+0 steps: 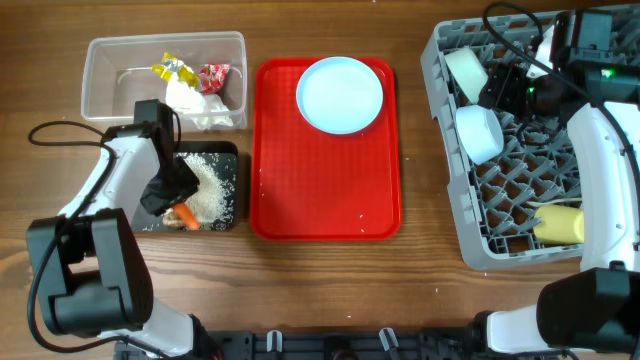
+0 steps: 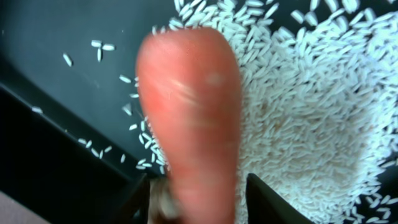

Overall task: Sort waste into correct bins and load items into the dishwasher rack
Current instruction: 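Grasp the light-blue plate with both grippers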

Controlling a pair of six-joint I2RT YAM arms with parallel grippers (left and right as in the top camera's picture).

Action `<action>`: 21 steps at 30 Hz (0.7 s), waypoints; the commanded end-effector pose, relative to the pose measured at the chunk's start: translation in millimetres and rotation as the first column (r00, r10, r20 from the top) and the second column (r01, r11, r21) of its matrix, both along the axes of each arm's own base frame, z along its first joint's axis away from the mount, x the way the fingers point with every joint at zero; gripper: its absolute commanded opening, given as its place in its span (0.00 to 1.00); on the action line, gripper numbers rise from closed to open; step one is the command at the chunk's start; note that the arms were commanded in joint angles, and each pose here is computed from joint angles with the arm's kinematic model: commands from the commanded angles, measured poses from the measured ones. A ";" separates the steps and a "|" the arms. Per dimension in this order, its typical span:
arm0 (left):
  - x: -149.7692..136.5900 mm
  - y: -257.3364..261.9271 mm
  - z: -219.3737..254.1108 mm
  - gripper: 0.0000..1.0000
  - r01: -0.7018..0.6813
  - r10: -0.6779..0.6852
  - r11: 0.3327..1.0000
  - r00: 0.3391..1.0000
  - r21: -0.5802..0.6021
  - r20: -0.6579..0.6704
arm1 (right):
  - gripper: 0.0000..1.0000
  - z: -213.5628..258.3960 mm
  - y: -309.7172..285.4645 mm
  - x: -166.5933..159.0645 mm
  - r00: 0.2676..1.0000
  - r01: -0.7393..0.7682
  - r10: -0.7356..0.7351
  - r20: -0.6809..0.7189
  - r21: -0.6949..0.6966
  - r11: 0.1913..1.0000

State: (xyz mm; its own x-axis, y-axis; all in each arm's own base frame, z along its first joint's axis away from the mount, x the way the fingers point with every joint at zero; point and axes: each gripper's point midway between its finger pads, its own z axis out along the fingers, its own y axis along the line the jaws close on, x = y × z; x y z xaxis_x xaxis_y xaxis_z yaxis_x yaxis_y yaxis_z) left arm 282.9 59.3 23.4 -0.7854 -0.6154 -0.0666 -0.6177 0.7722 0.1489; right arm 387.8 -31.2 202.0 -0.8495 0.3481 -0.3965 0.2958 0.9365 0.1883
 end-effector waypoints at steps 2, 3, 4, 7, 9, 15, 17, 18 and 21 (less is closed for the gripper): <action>1.9 0.5 -0.3 0.68 -0.024 0.024 1.000 1.000 -0.003 0.018 | 0.88 0.4 -3.3 -0.8 1.000 -0.001 0.001 -0.003 -0.013 1.000; 1.9 0.4 -0.1 0.70 -0.023 0.023 1.000 1.000 -0.003 0.018 | 0.87 0.4 -3.3 -0.7 1.000 0.000 0.000 -0.002 -0.013 1.000; 2.5 -2.0 1.6 0.71 -0.004 0.005 1.000 1.000 -0.018 0.016 | 0.88 0.6 -3.3 -0.6 1.000 0.000 0.000 -0.002 -0.013 1.000; 11.4 -13.6 33.7 0.65 0.109 -0.110 0.990 0.994 -0.087 0.001 | 0.88 0.6 -3.4 -0.2 1.000 -0.001 0.001 0.000 -0.014 1.000; 24.3 -20.4 73.3 0.64 0.184 -0.183 0.980 0.983 -0.081 0.027 | 0.88 0.9 -3.5 0.3 1.000 0.000 0.000 0.002 -0.014 1.000; 97.9 -130.5 158.0 0.83 0.533 -0.492 0.846 0.789 -0.013 0.368 | 0.88 0.8 -2.3 0.0 1.000 -0.002 0.002 0.001 -0.008 1.000; 114.1 -174.3 155.1 0.88 0.612 -0.558 0.790 0.711 0.013 0.429 | 0.88 0.8 3.6 -0.3 1.000 -0.018 0.018 0.001 0.022 1.000; 119.4 -193.2 150.4 0.89 0.643 -0.583 0.766 0.681 0.020 0.444 | 0.89 0.1 9.6 0.4 0.999 -0.033 0.033 0.006 0.048 0.998; 129.4 -235.3 120.4 0.89 0.700 -0.634 0.714 0.636 0.016 0.441 | 0.89 -4.5 41.1 10.0 0.992 -0.120 0.113 0.056 0.144 0.982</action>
State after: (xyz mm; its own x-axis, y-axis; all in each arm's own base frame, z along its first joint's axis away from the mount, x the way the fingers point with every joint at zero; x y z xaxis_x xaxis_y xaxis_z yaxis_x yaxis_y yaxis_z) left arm 406.0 -148.0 172.2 -0.8970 -0.0208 -0.4415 0.0419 0.9904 -0.1317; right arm 394.1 -20.2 203.5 -0.8480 0.3431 -0.4039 0.2603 0.9335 0.2465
